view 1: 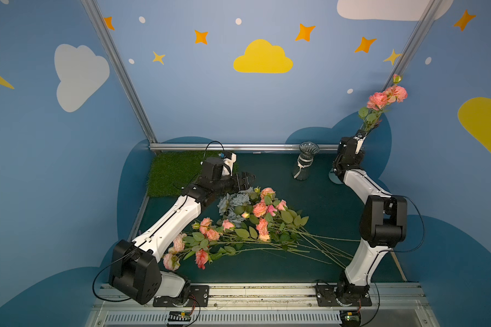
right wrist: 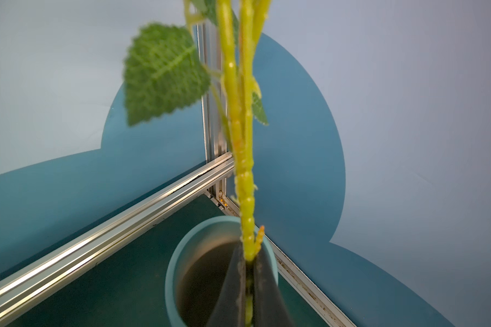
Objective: Place the pink flowers into the vase
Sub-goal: Place the flower in the vase.
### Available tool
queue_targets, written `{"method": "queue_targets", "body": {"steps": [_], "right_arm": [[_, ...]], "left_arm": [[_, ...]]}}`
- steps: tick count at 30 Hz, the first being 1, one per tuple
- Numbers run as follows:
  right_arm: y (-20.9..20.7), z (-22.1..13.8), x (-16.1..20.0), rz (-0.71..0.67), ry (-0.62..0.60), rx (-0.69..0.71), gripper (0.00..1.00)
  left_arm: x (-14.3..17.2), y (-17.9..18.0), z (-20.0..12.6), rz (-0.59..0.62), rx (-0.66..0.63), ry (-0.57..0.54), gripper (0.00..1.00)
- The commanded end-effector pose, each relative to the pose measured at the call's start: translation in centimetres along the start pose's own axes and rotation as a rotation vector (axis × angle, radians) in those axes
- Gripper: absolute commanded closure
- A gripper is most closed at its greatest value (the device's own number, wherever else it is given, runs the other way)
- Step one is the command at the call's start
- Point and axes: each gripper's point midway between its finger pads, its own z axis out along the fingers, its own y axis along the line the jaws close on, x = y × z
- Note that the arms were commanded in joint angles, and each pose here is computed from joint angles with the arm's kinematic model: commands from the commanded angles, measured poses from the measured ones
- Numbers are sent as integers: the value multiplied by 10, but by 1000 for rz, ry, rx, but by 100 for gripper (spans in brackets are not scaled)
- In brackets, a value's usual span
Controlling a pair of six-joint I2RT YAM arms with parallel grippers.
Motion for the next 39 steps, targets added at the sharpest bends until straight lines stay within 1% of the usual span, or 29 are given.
{"method": "queue_targets", "body": {"steps": [1,2,4,6,8,9,17,22,28,31,33,36,39], "right_arm": [[2,6,11,-16,45,3,99],[3,6,12,-14,47,-1,96],[3,7,14,-13,57,-3,87],[3,7,14,-11,61,-9,74],[4,7,15,-12,65,-10,66],[3,7,15,-8,65,-10,64],[3,6,13,-6,65,-15,63],[-1,-2,16,12,82,-9,63],[4,-37,24,21,118,-26,62],[0,-56,30,40,189,-30,62],[5,-72,37,35,240,-66,62],[9,-96,45,6,292,-94,62],[9,-121,57,6,372,-135,62]], "left_arm": [[-5,-4,-9,16,5,-22,11],[-4,-3,-9,15,4,-20,11],[-4,-3,-9,17,2,-20,11],[-4,-2,-9,17,1,-22,11],[-4,-2,-9,16,-1,-23,11],[-4,-2,-10,17,-1,-24,11],[-4,-1,-11,17,-6,-29,11],[-5,-1,-10,15,-9,-33,11],[-2,8,-4,0,-61,1,11],[0,10,-1,10,-125,15,11],[3,8,0,15,-153,27,11],[12,4,2,9,-198,51,12],[26,-4,-1,17,-242,78,13]]}}
